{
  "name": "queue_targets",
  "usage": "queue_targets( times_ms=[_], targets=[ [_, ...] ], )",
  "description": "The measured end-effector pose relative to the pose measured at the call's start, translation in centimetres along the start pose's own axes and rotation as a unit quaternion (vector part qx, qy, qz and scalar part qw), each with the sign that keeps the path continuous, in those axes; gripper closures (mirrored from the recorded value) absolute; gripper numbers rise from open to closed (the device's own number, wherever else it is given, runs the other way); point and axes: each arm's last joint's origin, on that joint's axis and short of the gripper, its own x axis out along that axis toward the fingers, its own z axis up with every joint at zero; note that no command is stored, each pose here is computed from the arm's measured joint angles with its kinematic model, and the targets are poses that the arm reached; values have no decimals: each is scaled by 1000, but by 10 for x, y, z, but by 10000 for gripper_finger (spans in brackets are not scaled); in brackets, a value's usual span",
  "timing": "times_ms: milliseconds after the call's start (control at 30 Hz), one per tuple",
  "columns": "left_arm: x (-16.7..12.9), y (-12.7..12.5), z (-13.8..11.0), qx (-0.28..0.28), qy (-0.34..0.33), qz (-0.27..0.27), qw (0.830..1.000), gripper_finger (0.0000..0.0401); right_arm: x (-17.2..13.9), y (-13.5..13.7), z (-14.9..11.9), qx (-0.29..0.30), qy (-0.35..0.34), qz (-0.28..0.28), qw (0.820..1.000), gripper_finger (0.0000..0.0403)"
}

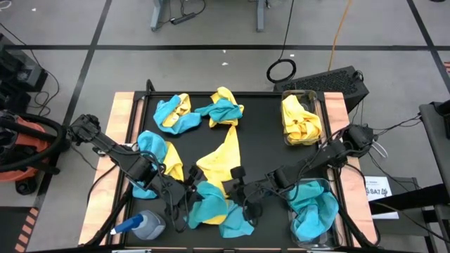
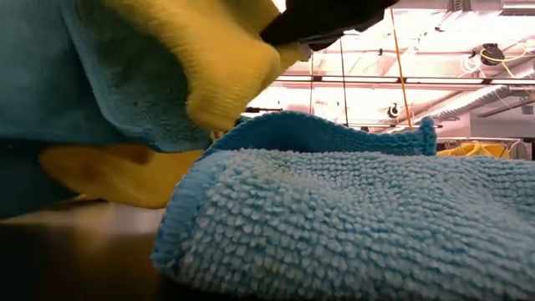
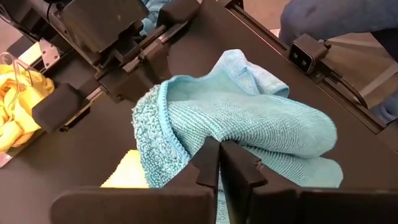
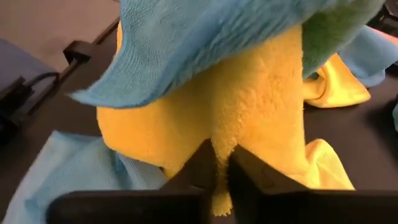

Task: Sort microfiber towel by color & place in baskets
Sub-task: Put the blue towel into the bottom transparent bin

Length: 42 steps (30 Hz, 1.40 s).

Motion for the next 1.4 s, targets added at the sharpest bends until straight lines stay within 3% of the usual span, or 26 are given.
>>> queue_targets(
  times_ms=[267,600,733,867,1167,1300,1400],
  targets=[
    [0,0,-1,-12,7,9,1000,346,-15,2,-17,9,112,9,994,399],
    [13,4,-14,-47,20,23,998,340,-30,7,-22,30,164,100,981,400],
    [32,0,-25,-51,10,25,998,334,-31,7,-24,33,171,104,979,401],
    [56,-5,-35,-64,28,18,997,297,-31,7,-23,33,170,103,979,401],
    [95,-7,-51,-146,83,-32,985,165,-31,7,-23,33,170,103,980,401],
    [109,-6,-60,-163,114,-27,980,156,-31,7,-23,33,170,103,980,401],
    [117,-5,-64,-167,124,-23,978,179,-30,7,-23,33,170,102,980,401]
  ],
)
